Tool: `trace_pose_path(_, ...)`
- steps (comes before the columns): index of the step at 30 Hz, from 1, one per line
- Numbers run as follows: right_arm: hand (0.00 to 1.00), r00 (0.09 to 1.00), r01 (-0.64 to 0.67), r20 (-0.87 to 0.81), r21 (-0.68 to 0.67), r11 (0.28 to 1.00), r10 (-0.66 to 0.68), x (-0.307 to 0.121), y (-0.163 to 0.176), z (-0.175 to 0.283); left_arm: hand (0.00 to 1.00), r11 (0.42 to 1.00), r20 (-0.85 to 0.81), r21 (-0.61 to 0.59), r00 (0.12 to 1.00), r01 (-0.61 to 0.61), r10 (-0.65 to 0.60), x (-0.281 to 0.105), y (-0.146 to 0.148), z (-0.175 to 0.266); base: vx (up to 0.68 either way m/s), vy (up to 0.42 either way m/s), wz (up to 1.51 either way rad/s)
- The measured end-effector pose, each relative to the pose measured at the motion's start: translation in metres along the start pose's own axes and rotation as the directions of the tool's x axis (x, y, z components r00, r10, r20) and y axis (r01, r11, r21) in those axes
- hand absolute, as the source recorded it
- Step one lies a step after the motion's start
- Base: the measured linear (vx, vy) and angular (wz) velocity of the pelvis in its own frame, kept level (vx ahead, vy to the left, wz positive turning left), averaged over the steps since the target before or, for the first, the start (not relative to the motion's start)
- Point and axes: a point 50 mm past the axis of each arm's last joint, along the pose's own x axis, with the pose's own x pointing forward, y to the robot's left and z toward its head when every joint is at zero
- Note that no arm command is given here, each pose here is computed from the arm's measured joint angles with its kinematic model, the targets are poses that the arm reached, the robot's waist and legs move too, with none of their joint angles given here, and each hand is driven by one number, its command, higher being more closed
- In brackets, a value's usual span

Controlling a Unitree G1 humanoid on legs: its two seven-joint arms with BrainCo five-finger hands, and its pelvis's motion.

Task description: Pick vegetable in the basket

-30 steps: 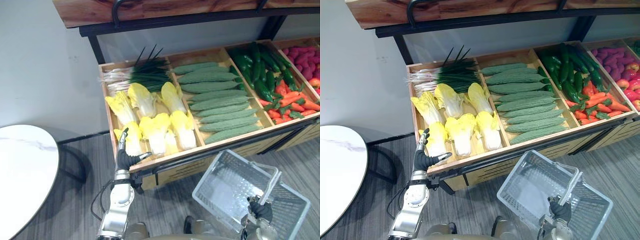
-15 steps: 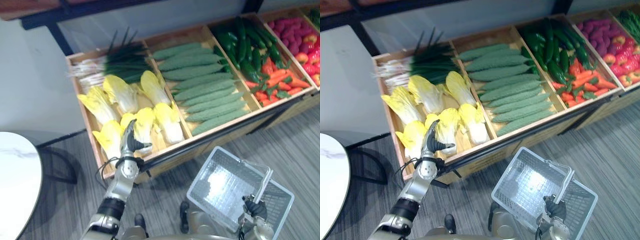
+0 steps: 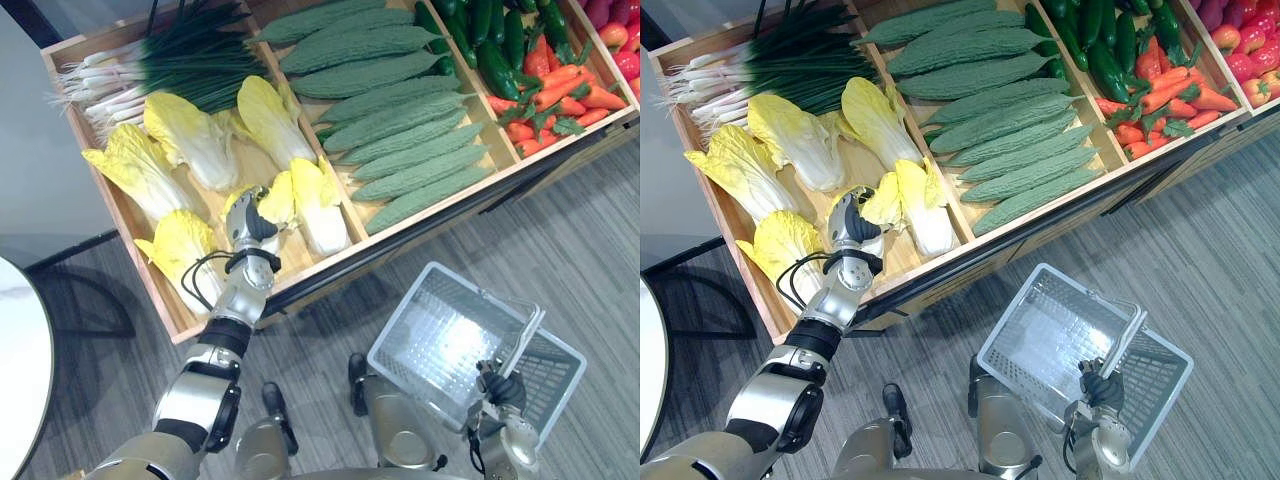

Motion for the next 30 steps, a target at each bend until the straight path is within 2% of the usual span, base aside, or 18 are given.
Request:
trace_pose_path(7,1.0,1.0,-0.002,0.029,0.007,1.0,0.002,0.003,0.002,0.005,1.0,0.999,0.058,-0.036,0.998,-0.027,0.029,-0.002,0.009,0.013,0.01,0.008,0.04)
trace_pose_path(14,1.0,0.999,0.023,0.028,-0.001,1.0,-0.023,0.004,-0.004,0.005,1.0,0.981,0.154,-0.138,0.976,-0.134,0.154,-0.034,0.036,0.021,0.03,0.02,0.13)
trace_pose_path(20,1.0,0.999,0.049,0.008,-0.013,0.999,-0.049,0.005,-0.01,0.001,1.0,0.961,0.071,-0.18,0.971,-0.211,0.226,-0.065,0.049,-0.002,0.0,-0.001,0.08)
trace_pose_path(22,1.0,0.998,0.07,0.01,-0.023,0.997,-0.07,0.004,-0.016,0.001,1.0,0.949,0.063,-0.235,0.971,-0.212,0.232,-0.08,0.048,-0.001,0.0,0.001,0.16)
trace_pose_path(24,1.0,0.996,0.09,0.019,-0.028,0.996,-0.089,0.004,-0.021,0.003,1.0,0.914,0.055,-0.342,0.967,-0.217,0.25,-0.099,0.05,0.002,0.03,0.008,0.13)
trace_pose_path(30,1.0,0.993,0.079,0.089,0.0,0.997,-0.079,-0.003,-0.011,0.018,1.0,0.841,0.056,-0.504,0.964,-0.198,0.261,-0.128,0.055,0.012,-0.04,-0.024,-0.27)
